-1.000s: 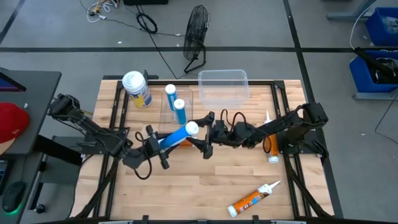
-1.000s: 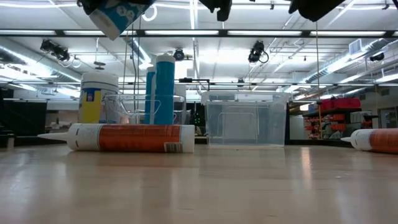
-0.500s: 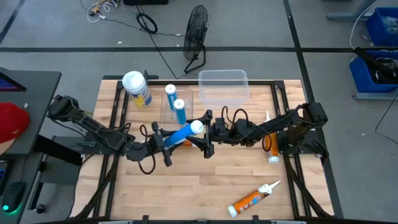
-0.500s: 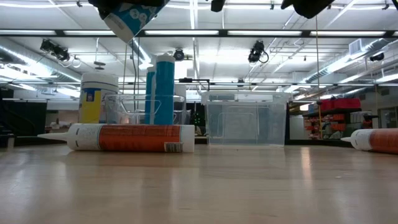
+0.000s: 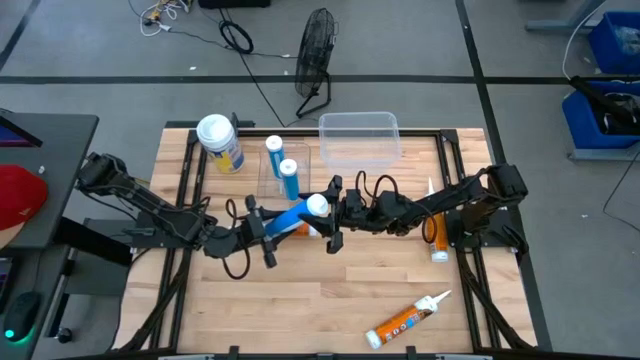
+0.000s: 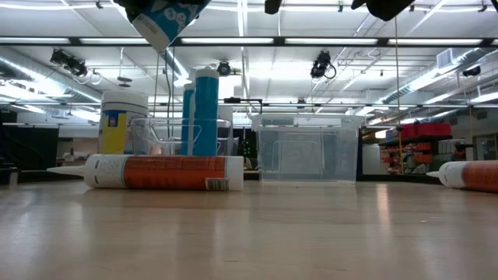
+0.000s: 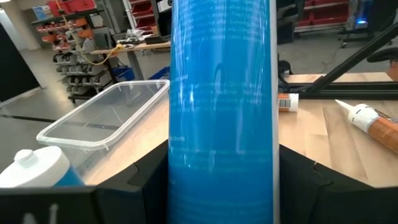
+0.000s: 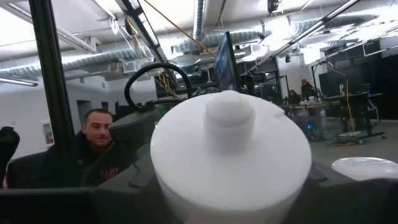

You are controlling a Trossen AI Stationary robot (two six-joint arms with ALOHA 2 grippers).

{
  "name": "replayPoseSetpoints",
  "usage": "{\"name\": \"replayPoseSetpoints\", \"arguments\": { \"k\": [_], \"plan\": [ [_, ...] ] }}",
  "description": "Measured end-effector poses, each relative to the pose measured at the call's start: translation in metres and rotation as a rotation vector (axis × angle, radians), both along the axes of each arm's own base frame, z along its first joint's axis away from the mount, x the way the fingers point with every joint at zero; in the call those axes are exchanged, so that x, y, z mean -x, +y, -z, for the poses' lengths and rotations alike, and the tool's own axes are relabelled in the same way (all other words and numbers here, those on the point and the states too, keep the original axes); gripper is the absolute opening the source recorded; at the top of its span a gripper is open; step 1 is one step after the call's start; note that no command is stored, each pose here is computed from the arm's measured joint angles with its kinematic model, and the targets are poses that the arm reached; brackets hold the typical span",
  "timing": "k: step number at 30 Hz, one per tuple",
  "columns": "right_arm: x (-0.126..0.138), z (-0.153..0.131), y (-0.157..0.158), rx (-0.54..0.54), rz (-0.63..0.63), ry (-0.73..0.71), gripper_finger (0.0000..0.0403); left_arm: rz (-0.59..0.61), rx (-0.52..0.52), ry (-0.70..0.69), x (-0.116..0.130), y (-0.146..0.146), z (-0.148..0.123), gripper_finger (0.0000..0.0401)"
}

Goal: Pick & place silicon tubes, Sealant and Lysol wipes
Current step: Put the blue sealant into the left transparent bin

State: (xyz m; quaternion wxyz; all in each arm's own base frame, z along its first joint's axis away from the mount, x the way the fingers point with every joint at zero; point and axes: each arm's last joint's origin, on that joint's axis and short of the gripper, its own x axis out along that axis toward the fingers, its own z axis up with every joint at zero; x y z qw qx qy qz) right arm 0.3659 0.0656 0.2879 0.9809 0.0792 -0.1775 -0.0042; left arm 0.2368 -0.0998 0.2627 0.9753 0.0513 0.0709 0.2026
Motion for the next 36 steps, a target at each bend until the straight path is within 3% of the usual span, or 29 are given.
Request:
{"name": "replayPoseSetpoints", "arguments": {
  "k": [4, 9, 12, 18, 24, 29, 36],
  "plan": [
    [0.0, 0.001, 0.0, 0.001, -0.002, 0.018, 0.0204, 0.005, 0.0, 0.002, 0.0, 0.0, 0.0, 0.0224],
    [-0.004, 0.013, 0.001, 0.008, -0.01, 0.122, 0.0204, 0.029, 0.013, -0.019, -0.001, 0.0, -0.002, 0.0297],
    [-0.005, 0.015, 0.0, 0.0, -0.003, 0.143, 0.0204, 0.054, 0.037, -0.059, -0.002, 0.0, -0.007, 0.0315],
    [-0.005, 0.017, -0.001, 0.002, -0.012, 0.17, 0.0204, 0.13, 0.089, -0.074, -0.01, 0.011, -0.008, 0.0309],
    [-0.018, 0.006, -0.002, 0.015, 0.0, 0.311, 0.0204, 0.249, 0.19, -0.071, -0.018, 0.029, -0.006, 0.03],
    [-0.025, -0.012, -0.001, 0.049, 0.01, 0.364, 0.0204, 0.264, 0.211, -0.069, -0.021, 0.037, -0.006, 0.0299],
    [-0.025, -0.012, -0.001, 0.063, 0.018, 0.403, 0.0204, 0.271, 0.205, -0.067, -0.021, 0.036, -0.006, 0.0274]
  ]
}}
